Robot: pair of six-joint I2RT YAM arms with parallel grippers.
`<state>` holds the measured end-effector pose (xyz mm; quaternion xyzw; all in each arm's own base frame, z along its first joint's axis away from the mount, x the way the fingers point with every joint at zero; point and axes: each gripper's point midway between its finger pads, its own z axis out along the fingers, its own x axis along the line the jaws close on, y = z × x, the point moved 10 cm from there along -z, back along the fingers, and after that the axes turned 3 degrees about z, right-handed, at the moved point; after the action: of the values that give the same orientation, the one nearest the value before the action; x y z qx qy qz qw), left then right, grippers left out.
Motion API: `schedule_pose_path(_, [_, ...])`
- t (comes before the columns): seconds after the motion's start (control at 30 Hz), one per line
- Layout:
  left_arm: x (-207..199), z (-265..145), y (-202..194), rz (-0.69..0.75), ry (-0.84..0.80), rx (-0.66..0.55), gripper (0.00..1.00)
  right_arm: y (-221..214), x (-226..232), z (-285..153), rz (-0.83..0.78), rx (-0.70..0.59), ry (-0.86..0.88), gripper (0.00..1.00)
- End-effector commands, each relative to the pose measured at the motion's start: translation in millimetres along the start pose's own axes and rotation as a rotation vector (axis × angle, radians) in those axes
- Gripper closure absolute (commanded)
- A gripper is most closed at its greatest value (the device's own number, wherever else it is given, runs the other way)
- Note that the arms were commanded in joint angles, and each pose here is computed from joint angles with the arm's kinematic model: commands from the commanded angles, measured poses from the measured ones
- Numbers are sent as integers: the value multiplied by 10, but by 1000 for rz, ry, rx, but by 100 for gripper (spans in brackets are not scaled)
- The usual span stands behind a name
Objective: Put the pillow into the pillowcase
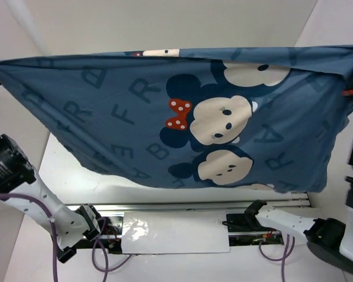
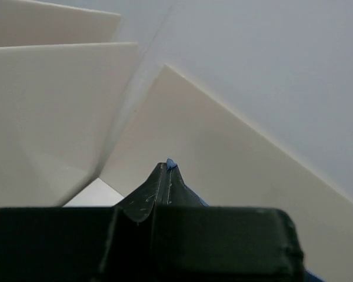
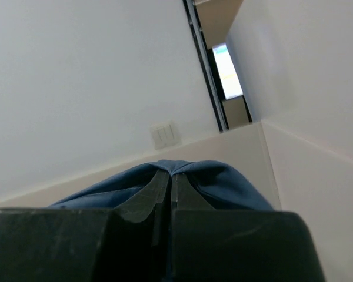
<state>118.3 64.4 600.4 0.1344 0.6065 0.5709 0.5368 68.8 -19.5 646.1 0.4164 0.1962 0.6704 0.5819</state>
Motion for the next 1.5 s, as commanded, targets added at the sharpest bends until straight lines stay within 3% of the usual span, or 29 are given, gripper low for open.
schedule_pose_path(0.0, [487, 695, -337, 44, 99, 69, 100, -523, 44, 77, -65, 87, -298, 100])
schedule_pose_path(0.13, [652, 1119, -947, -20, -65, 264, 100, -1271, 213, -53, -155, 160, -350, 100])
schedule_pose_path(0.37, [672, 1578, -2146, 61, 47, 430, 100, -2431, 571, -193, -254, 308, -342, 100])
schedule_pose_path(0.5, [861, 1858, -2800, 73, 125, 547, 100, -3462, 671, -26, -339, 398, -373, 100])
schedule_pose_path(0.53, [923, 1978, -3072, 79, 142, 607, 100, -3638, 400, 184, -423, 462, -431, 100])
schedule_pose_path(0.6, [977, 2108, -3311, 92, 173, 650, 100, -4029, 81, 460, -397, 548, -469, 100])
schedule_pose_path(0.63, [928, 2202, -3363, 103, 156, 652, 100, -4484, -52, 559, -335, 655, -434, 100])
schedule_pose_path(0.67, [927, 2260, -3476, 106, 155, 670, 100, -4561, -388, 744, -325, 672, -498, 100])
schedule_pose_path(0.7, [965, 2335, -3771, 120, 174, 719, 100, -4707, -517, 814, -304, 699, -501, 100])
schedule_pose_path(0.73, [917, 2434, -3802, 137, 165, 698, 100, -5073, -647, 813, -292, 783, -480, 100])
schedule_pose_path(0.77, [922, 2484, -3913, 145, 174, 708, 100, -5115, -802, 970, -269, 772, -498, 100])
schedule_pose_path(0.8, [939, 2538, -4186, 164, 166, 744, 100, -5443, -921, 971, -263, 835, -489, 100])
schedule_pose_path(0.9, [821, 2719, -4394, 179, 115, 725, 100, -5695, -1133, 1199, -255, 851, -521, 100])
schedule_pose_path(0.97, [717, 2835, -4664, 187, 74, 743, 100, -6130, -1329, 1160, -260, 936, -534, 100])
schedule_pose_path(1.0, [734, 2898, -4747, 187, 74, 743, 100, -6107, -1325, 1355, -234, 891, -538, 100])
schedule_pose_path(1.07, [675, 2992, -5022, 182, 62, 762, 100, -6453, -1485, 1304, -227, 952, -562, 99])
schedule_pose_path(1.17, [689, 3075, -5184, 153, 58, 783, 100, -6609, -1627, 1449, -177, 914, -568, 70])
schedule_pose_path(1.2, [751, 3055, -5325, 153, 58, 814, 89, -6599, -1702, 1524, -152, 877, -572, 59])
schedule_pose_path(1.23, [707, 3058, -5307, 125, 34, 822, 67, -6585, -1771, 1583, -129, 851, -577, 38])
schedule_pose_path(1.27, [705, 3054, -5327, 112, 29, 824, 1, -6612, -1845, 1632, -45, 835, -581, 20])
schedule_pose_path(1.3, [705, 3054, -5327, 112, 29, 824, 0, -6609, -1843, 1646, -42, 827, -578, 20])
schedule_pose_path(1.33, [690, 3037, -5312, 97, 26, 830, 0, -6521, -1886, 1738, -8, 806, -565, 5])
schedule_pose_path(1.37, [649, 3038, -5253, 89, 9, 827, 0, -6500, -1845, 1774, 26, 803, -545, 0])
schedule_pose_path(1.47, [558, 2957, -5020, 85, -2, 829, 0, -6318, -1828, 1804, 31, 835, -507, 0])
